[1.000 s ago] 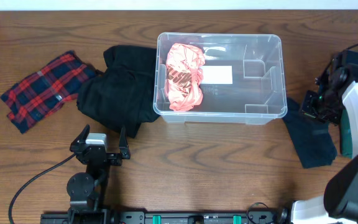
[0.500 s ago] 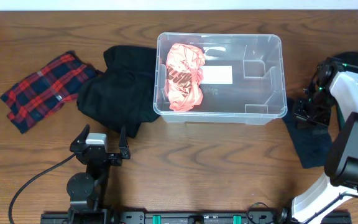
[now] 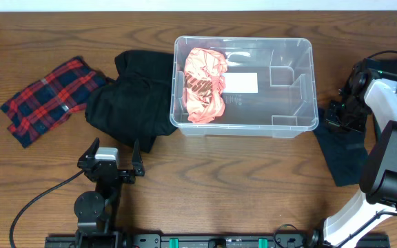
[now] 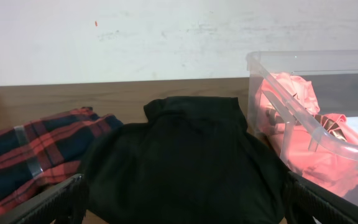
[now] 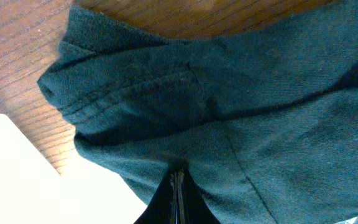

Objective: Pack container

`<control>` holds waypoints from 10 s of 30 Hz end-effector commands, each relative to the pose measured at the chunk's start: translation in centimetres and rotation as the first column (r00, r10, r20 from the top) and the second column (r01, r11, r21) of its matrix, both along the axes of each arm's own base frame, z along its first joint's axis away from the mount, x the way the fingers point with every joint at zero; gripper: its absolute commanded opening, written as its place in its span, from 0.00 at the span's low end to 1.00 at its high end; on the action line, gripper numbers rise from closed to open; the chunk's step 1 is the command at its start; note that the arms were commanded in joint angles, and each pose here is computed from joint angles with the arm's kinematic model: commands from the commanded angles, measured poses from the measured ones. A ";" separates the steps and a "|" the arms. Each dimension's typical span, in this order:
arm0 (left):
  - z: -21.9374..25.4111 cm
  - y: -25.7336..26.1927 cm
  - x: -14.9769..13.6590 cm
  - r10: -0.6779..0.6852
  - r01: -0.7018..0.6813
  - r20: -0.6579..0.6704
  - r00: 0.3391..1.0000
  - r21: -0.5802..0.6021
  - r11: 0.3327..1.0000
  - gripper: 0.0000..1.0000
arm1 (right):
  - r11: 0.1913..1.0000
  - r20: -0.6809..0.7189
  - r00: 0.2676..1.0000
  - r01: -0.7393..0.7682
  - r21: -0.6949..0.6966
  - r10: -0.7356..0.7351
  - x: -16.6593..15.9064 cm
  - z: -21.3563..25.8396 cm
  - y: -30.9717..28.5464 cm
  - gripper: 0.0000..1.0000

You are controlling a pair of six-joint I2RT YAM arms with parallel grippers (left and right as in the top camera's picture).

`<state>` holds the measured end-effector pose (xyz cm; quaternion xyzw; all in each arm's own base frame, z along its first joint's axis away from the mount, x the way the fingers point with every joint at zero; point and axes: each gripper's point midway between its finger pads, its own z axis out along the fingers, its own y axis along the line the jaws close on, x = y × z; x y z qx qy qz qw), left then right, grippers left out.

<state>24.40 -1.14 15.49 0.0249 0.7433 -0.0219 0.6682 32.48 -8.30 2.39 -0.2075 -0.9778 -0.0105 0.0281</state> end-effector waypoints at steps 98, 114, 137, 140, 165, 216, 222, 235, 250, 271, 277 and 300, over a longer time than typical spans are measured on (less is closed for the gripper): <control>-1.7 0.0 0.0 0.002 -0.002 -0.044 0.999 -0.009 1.000 0.98 | 0.979 0.368 0.909 0.154 0.135 -0.193 -2.4 -0.7 -5.3 0.99; -1.7 0.0 0.0 0.002 -0.002 -0.044 0.999 -0.009 1.000 0.98 | 0.983 0.397 0.900 0.148 0.105 -0.178 -2.8 -2.4 -5.4 0.71; -1.7 0.1 0.0 0.002 -0.003 -0.044 0.999 -0.009 1.000 0.98 | 0.990 0.569 0.811 0.097 0.101 -0.138 0.6 4.4 -5.9 0.08; -1.7 0.1 0.0 0.002 -0.003 -0.044 0.999 -0.009 1.000 0.98 | 0.992 0.678 0.725 0.070 0.104 -0.123 2.3 9.5 -5.7 0.05; -1.7 0.0 0.0 0.002 -0.002 -0.044 0.999 -0.009 1.000 0.98 | 0.586 0.754 0.098 -0.697 -0.414 0.650 5.1 24.7 18.2 0.01; -1.7 0.0 0.0 0.002 -0.003 -0.044 0.999 -0.009 1.000 0.98 | -0.121 0.537 -0.221 -0.969 -0.216 0.814 2.1 4.0 28.6 0.01; -1.7 0.0 0.0 0.002 -0.002 -0.044 0.999 -0.009 1.000 0.98 | -0.107 0.547 -0.206 -0.972 -0.208 0.811 2.1 4.2 28.7 0.01; -1.7 0.0 0.0 0.002 -0.002 -0.044 0.999 -0.009 1.000 0.98 | -0.068 0.562 -0.201 -0.966 -0.250 0.802 3.9 6.2 29.3 0.01; -1.7 0.1 0.0 0.002 -0.003 -0.044 0.999 -0.009 1.000 0.98 | -0.069 0.561 -0.197 -0.968 -0.241 0.804 3.7 6.0 29.3 0.09; -1.7 0.0 0.0 0.002 -0.003 -0.044 0.999 -0.009 1.000 0.98 | 0.240 0.615 0.030 -0.935 -0.261 0.788 8.9 11.3 29.7 0.53; -1.7 0.1 0.0 0.002 -0.003 -0.044 0.999 -0.009 1.000 0.98 | 0.535 0.684 0.317 -0.835 -0.127 0.657 10.5 15.1 28.0 0.44; -1.7 0.1 0.0 0.003 -0.003 -0.044 0.999 -0.009 1.000 0.98 | 0.984 0.459 0.882 0.159 -0.076 -0.107 2.2 16.1 -7.7 0.01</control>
